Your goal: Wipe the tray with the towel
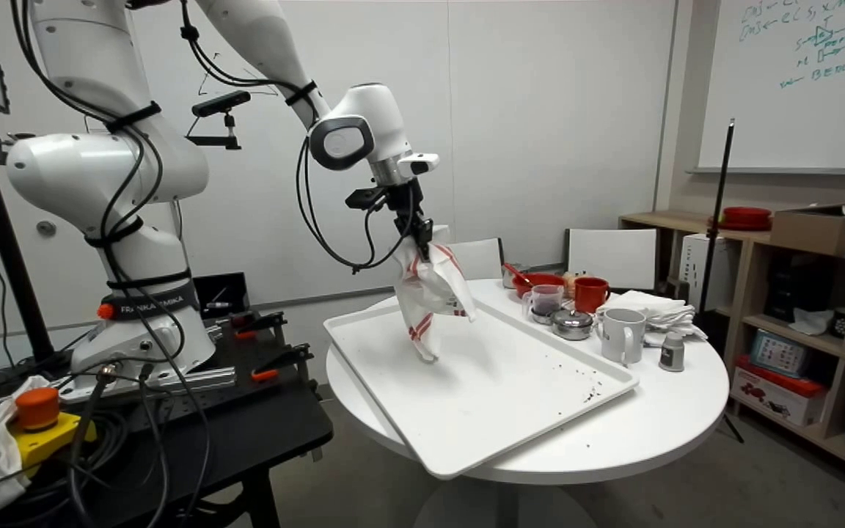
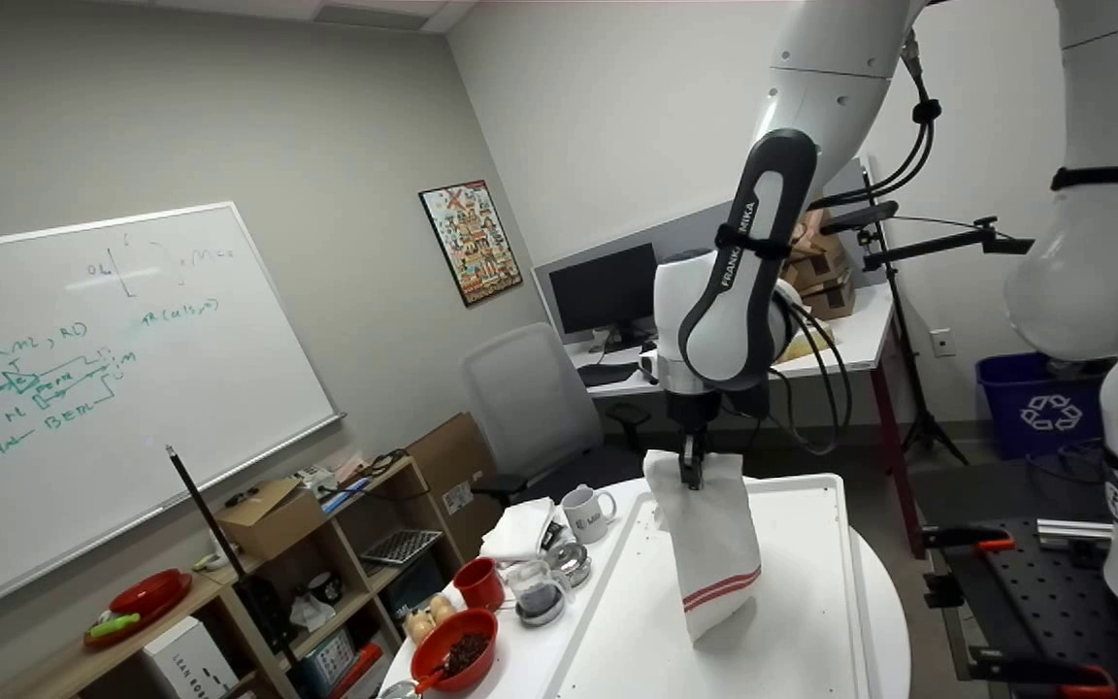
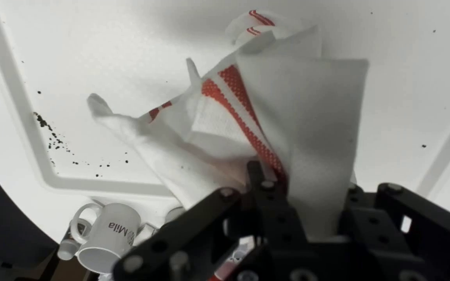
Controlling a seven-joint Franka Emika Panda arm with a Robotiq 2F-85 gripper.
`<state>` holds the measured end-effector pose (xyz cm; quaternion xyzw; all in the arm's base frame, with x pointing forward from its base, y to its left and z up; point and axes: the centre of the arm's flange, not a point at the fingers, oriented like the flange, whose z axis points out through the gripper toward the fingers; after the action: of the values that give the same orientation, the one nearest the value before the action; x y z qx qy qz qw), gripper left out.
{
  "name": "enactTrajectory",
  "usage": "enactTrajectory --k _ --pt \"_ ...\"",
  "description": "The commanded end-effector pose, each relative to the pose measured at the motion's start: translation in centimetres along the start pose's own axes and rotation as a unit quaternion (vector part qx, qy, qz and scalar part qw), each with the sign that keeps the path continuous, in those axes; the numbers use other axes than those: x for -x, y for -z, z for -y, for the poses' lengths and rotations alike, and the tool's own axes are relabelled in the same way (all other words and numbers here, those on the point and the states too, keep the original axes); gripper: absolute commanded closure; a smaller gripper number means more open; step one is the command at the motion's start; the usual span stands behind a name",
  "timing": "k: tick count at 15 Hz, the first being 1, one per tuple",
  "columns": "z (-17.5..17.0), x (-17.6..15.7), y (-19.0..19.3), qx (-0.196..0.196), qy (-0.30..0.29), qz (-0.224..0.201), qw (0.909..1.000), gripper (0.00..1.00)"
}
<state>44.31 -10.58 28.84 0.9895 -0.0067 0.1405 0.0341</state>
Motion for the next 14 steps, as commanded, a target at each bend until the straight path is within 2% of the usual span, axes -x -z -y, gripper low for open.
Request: enactTrajectory --k 1,6,10,12,14 --pt "2.5 -2.0 -0.9 0.009 0.048 0.031 0.9983 0.93" --pt "5.8 -3.1 -1.9 0.01 0.113 0.056 0.9919 0.93" --pt "6.8 -4.5 -2.9 0.01 0.146 0.063 0.9873 0.92" --pt "6.6 -4.7 -3.1 0.017 0.146 0.052 0.9877 0.61" --pt "6.3 -4.7 -3.1 0.019 0.146 0.048 0.988 0.48"
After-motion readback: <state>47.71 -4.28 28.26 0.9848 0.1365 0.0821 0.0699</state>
